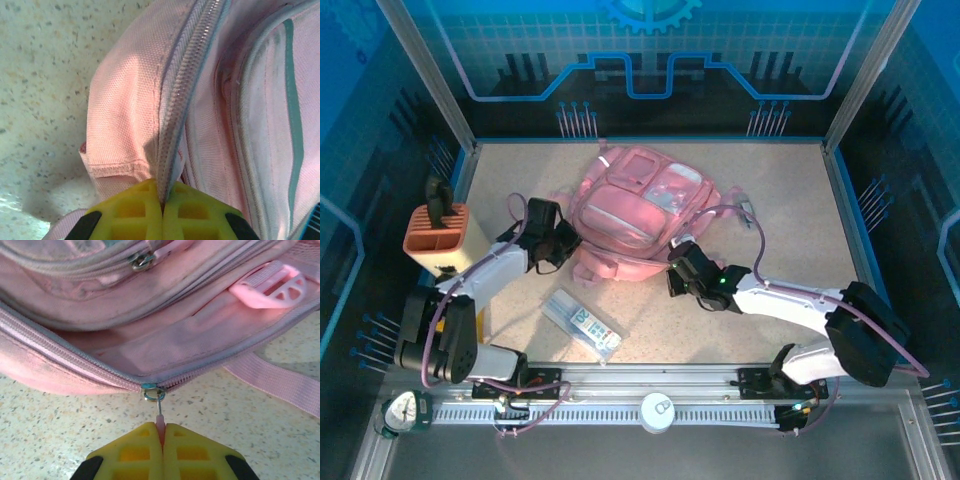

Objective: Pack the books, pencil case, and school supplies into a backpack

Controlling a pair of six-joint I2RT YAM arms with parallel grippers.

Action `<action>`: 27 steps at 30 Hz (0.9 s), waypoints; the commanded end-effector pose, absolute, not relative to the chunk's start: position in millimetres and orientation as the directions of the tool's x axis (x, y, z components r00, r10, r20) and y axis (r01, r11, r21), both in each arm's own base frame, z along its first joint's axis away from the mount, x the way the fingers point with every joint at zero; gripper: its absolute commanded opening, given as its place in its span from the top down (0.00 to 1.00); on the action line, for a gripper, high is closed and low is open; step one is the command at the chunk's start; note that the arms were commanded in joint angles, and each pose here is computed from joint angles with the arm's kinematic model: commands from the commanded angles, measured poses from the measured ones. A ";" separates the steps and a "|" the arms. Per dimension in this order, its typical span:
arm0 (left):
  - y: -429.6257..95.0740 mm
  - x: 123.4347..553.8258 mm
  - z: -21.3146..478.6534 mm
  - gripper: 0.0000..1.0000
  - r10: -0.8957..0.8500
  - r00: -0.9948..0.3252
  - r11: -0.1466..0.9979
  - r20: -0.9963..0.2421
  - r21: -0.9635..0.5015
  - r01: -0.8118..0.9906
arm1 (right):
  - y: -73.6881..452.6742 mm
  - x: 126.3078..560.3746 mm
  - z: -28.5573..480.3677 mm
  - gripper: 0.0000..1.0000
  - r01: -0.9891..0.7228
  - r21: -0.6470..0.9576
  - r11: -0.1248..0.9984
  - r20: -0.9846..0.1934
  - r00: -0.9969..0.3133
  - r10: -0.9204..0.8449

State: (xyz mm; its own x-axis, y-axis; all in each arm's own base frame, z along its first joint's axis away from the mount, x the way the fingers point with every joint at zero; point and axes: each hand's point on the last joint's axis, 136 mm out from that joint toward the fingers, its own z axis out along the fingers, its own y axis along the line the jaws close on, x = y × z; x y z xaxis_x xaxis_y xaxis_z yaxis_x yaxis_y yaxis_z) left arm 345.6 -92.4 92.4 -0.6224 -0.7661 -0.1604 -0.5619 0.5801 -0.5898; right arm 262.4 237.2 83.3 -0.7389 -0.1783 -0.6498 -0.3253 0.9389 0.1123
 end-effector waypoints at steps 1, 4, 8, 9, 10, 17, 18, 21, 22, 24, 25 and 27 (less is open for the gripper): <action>-71.1 371.8 112.1 1.00 -0.732 -0.619 0.650 -0.285 -0.564 -0.509 | 267.8 252.0 81.4 1.00 -0.414 0.145 0.899 -0.623 -0.743 -0.243; -69.7 366.4 113.5 0.76 -0.737 -0.613 0.648 -0.285 -0.558 -0.518 | 300.7 244.2 84.8 1.00 -0.471 0.207 0.857 -0.622 -0.740 -0.256; -90.3 336.5 113.1 0.49 -0.743 -0.617 0.628 -0.259 -0.589 -0.508 | 306.3 244.3 81.1 1.00 -0.455 0.229 0.861 -0.608 -0.757 -0.238; -96.9 326.2 114.2 0.45 -0.741 -0.621 0.628 -0.256 -0.589 -0.508 | 304.3 243.8 80.0 1.00 -0.450 0.224 0.864 -0.606 -0.759 -0.238; -105.8 316.4 115.7 0.43 -0.742 -0.626 0.618 -0.240 -0.608 -0.499 | 302.1 242.6 78.4 1.00 -0.448 0.217 0.867 -0.604 -0.760 -0.241; -176.8 276.8 114.4 0.27 -0.754 -0.647 0.509 -0.111 -0.722 -0.469 | 286.9 238.4 70.9 1.00 -0.436 0.178 0.882 -0.594 -0.762 -0.257; -187.1 277.0 115.0 0.26 -0.754 -0.650 0.493 -0.097 -0.737 -0.462 | 287.4 238.1 71.0 1.00 -0.436 0.182 0.881 -0.596 -0.762 -0.254; -212.5 278.5 111.4 0.25 -0.744 -0.665 0.482 -0.063 -0.739 -0.470 | 288.8 238.6 70.5 1.00 -0.435 0.188 0.881 -0.598 -0.762 -0.249; -219.2 279.8 107.0 0.25 -0.748 -0.662 0.472 -0.043 -0.735 -0.486 | 289.2 239.4 71.2 1.00 -0.434 0.186 0.882 -0.599 -0.762 -0.248; -231.8 284.6 99.1 0.31 -0.756 -0.655 0.435 -0.003 -0.750 -0.499 | 288.9 241.0 72.0 1.00 -0.430 0.182 0.884 -0.603 -0.759 -0.245; -239.3 288.0 98.1 0.33 -0.752 -0.660 0.431 -0.003 -0.759 -0.488 | 288.9 241.7 72.7 1.00 -0.429 0.180 0.885 -0.607 -0.757 -0.243; -244.5 289.9 90.7 0.37 -0.743 -0.669 0.464 -0.011 -0.729 -0.503 | 286.9 243.4 73.8 1.00 -0.424 0.174 0.889 -0.611 -0.754 -0.240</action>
